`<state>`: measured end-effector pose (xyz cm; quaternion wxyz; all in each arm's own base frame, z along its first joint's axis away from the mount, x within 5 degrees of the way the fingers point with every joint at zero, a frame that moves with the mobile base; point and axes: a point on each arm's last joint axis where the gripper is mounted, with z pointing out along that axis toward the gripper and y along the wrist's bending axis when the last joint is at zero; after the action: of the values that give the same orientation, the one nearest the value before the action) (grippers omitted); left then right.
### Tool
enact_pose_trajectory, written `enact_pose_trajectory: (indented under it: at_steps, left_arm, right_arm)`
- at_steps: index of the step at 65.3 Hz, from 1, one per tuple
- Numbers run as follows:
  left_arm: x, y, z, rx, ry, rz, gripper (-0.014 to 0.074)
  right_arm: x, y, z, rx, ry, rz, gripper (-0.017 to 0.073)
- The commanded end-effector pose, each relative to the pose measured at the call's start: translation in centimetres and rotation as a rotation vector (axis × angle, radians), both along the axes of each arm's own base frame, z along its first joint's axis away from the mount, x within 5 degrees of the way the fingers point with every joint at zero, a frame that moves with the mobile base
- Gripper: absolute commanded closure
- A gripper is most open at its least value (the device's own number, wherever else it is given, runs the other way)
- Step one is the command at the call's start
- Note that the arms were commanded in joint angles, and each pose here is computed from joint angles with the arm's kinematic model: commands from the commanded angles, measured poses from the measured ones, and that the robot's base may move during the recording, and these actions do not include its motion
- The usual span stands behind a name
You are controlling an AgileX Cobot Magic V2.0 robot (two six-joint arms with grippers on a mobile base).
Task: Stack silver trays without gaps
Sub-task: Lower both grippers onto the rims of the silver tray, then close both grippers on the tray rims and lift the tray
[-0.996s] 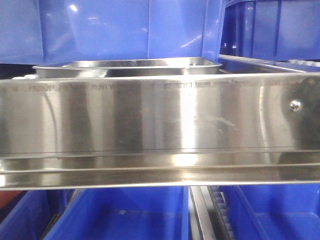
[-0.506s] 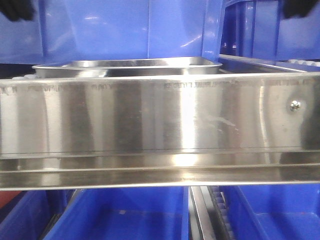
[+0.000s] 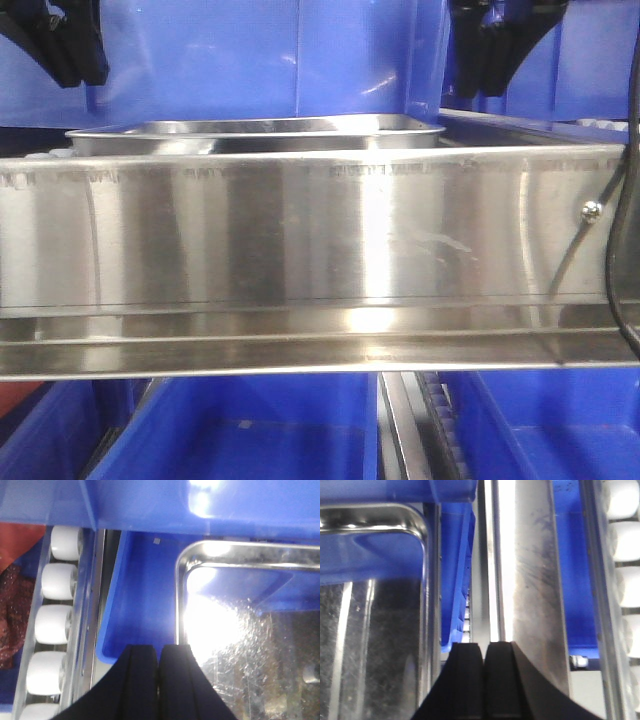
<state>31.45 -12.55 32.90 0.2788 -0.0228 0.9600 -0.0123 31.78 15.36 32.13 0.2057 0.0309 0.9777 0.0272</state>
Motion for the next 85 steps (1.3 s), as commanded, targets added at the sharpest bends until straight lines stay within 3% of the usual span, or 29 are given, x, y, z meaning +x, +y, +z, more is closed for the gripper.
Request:
enact_pose_trajectory:
  at_steps: [1,11,17,30,85]
  left_arm:
    - [-0.1,-0.3,-0.1,-0.022,0.003,0.002,0.0522]
    - [-0.1,-0.3,-0.9,-0.019,0.035,0.005,0.0326]
    - [-0.2,-0.5,-1.4,-0.032,0.045,0.003,0.0274]
    - [-0.4,-0.5,-2.3,-0.037,0.056,-0.001,0.0279]
    - [0.7,-1.1,-4.1,-0.028,0.076,-0.014,0.0279]
  right_arm:
    - [0.2,0.2,0.6,0.028,-0.040,0.002,0.0589]
    - [0.2,0.4,0.6,0.049,-0.037,0.002,0.0451]
    - [0.2,0.4,0.6,0.058,-0.040,0.002,0.0414]
    - [0.4,1.0,0.5,0.120,-0.043,0.003,0.0417]
    - [2.1,2.0,-3.2,0.087,0.037,-0.001,0.0417]
